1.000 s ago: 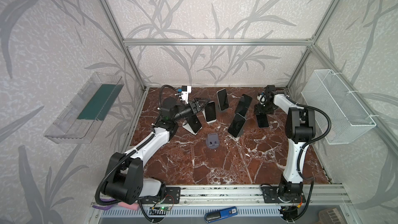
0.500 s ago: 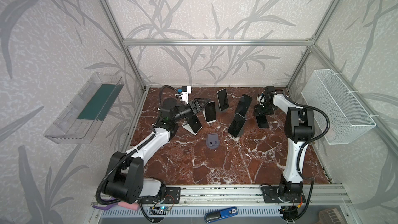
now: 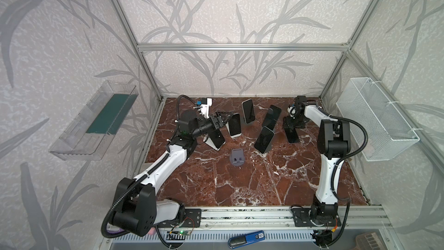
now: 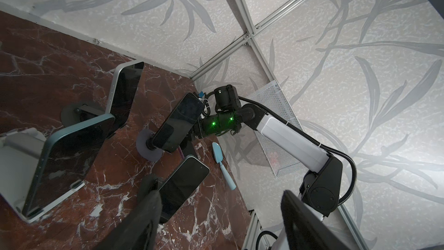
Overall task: Remove the phone from the phone stand
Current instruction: Place the phone to the middle-right of the table.
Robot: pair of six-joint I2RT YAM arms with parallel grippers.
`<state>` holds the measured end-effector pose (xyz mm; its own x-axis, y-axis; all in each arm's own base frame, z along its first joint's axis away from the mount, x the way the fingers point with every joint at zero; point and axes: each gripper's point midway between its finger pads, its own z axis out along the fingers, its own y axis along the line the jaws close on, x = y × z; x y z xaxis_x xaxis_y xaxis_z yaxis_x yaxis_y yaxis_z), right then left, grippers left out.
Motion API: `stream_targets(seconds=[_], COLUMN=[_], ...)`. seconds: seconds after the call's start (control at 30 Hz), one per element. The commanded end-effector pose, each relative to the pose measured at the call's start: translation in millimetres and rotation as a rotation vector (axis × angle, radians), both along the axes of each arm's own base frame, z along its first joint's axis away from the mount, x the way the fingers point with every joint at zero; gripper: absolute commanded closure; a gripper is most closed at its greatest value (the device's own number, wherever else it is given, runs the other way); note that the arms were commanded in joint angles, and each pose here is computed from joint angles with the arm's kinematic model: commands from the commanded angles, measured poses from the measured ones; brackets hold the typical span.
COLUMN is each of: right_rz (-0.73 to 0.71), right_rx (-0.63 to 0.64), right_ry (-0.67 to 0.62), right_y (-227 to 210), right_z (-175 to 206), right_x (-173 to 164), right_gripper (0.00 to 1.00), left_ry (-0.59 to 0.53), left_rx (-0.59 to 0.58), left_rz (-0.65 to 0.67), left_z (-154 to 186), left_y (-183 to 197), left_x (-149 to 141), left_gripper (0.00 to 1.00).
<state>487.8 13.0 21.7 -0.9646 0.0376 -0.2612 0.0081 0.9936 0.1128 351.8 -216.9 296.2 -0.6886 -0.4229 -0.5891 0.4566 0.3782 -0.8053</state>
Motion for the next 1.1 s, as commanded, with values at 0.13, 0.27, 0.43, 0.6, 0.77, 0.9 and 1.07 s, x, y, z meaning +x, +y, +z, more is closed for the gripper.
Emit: stream_targets(seconds=[0.13,0.27,0.43,0.6,0.77,0.9,1.07], right_rz=[-0.047,-0.052,-0.074,-0.135,-0.196,-0.212,-0.185], right_rx=[-0.050,-0.026,-0.031,-0.025,0.058,0.127,0.223], right_ry=[0.056,0.038,-0.017,-0.126,-0.293,-0.390,-0.462], right_y=[-12,-8,-10,-13,-6,2,17], right_z=[-16,-10,16,67,109,126,152], right_x=[-6,-2,6,13,8,-7,-23], right_gripper=[0.20,0.19,0.18,0.16,0.12,0.09,0.08], left_ry=[-0.052,-0.045,0.017,0.101,0.134,0.141,0.159], left_rx=[0.038,0.053,0.200,0.509,0.688,0.803,0.896], left_rz=[0.024,0.029,0.134,0.343,0.523,0.589,0.533], left_z=[8,4,-16,-41,-48,-56,-84], left_y=[3,2,12,41,58,49,4], left_x=[-2,-1,2,-12,-46,-73,-87], left_gripper=[0.21,0.21,0.21,0.20,0.20,0.20,0.19])
